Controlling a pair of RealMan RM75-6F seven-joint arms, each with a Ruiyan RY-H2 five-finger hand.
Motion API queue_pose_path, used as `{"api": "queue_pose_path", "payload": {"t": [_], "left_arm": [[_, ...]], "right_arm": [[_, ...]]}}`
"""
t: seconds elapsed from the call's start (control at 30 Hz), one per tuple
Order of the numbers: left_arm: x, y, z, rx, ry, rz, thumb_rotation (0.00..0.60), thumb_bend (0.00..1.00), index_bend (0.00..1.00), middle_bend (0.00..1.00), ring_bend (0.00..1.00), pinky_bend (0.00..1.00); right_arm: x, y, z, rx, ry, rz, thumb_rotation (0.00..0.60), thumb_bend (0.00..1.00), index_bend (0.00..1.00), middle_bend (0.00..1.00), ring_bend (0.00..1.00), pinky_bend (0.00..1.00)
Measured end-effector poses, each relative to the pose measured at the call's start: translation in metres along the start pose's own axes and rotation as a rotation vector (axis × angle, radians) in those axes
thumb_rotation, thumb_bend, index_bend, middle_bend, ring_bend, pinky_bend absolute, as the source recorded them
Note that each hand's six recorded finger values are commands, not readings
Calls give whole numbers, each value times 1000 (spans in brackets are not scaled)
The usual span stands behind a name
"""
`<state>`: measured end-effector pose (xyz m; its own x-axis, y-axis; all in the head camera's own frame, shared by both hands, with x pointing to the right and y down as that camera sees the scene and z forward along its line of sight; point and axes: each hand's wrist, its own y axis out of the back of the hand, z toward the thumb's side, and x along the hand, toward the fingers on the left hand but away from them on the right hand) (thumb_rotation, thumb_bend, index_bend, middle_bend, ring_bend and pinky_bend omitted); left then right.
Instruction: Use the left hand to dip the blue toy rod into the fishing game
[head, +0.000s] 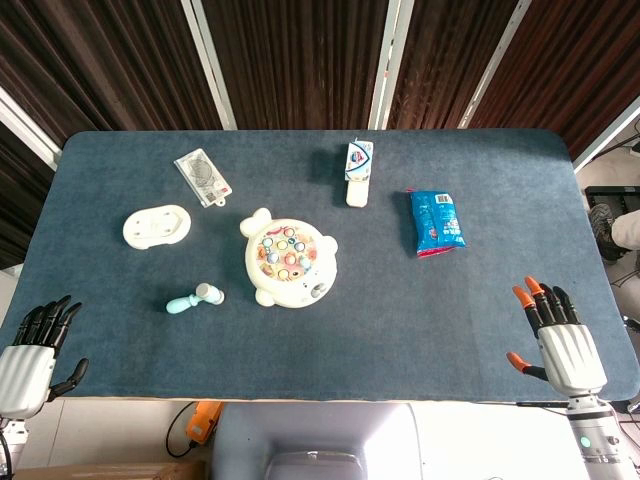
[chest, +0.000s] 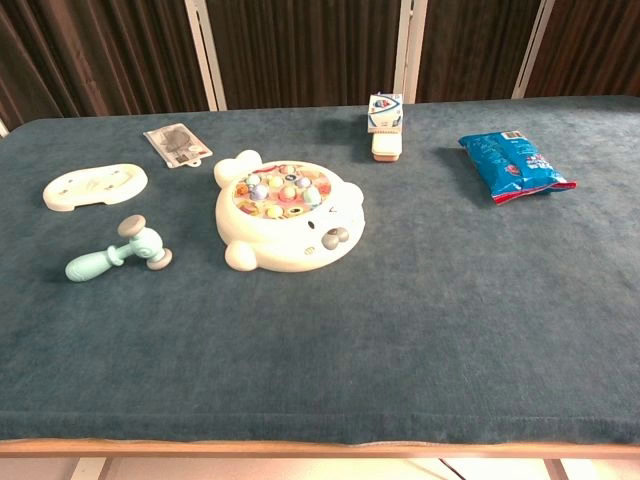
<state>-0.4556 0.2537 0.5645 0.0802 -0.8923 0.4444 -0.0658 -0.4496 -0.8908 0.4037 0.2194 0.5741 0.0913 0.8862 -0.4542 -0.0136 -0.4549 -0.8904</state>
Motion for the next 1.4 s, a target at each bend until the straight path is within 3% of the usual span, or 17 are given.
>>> {"api": "queue_pose_path", "payload": {"t": [0.23,0.43,0.6,0.73,1.03,1.4], "left_arm": [[10,-15,10,-35,-39,-37,600,344,0,0,0,86],[28,-37,32,-163,-84,-50,600,345,1,2,0,96],[52,-64,54,-207,-82,-80,600,346,82,89,37,124],[71,-77,63,-158,-44,-92,600,347,166,161,85,145],[104,-95,93,11,27,-72,600,338,208,230,128,146],[135,-121,116,92,77,-122,600,312,271,294,165,136]], "right_arm": [[2,1,-2,0,-4,-2,600,311,0,0,0,0],[2,3,-5,-5,-9,-3,600,311,0,0,0,0],[3,4,-6,-10,-9,-7,600,311,0,0,0,0],[3,4,-6,-12,-6,-1,600,311,0,0,0,0],[2,4,-8,-25,0,12,600,311,0,0,0,0],[4,6,-9,-28,4,12,600,311,0,0,0,0]]}}
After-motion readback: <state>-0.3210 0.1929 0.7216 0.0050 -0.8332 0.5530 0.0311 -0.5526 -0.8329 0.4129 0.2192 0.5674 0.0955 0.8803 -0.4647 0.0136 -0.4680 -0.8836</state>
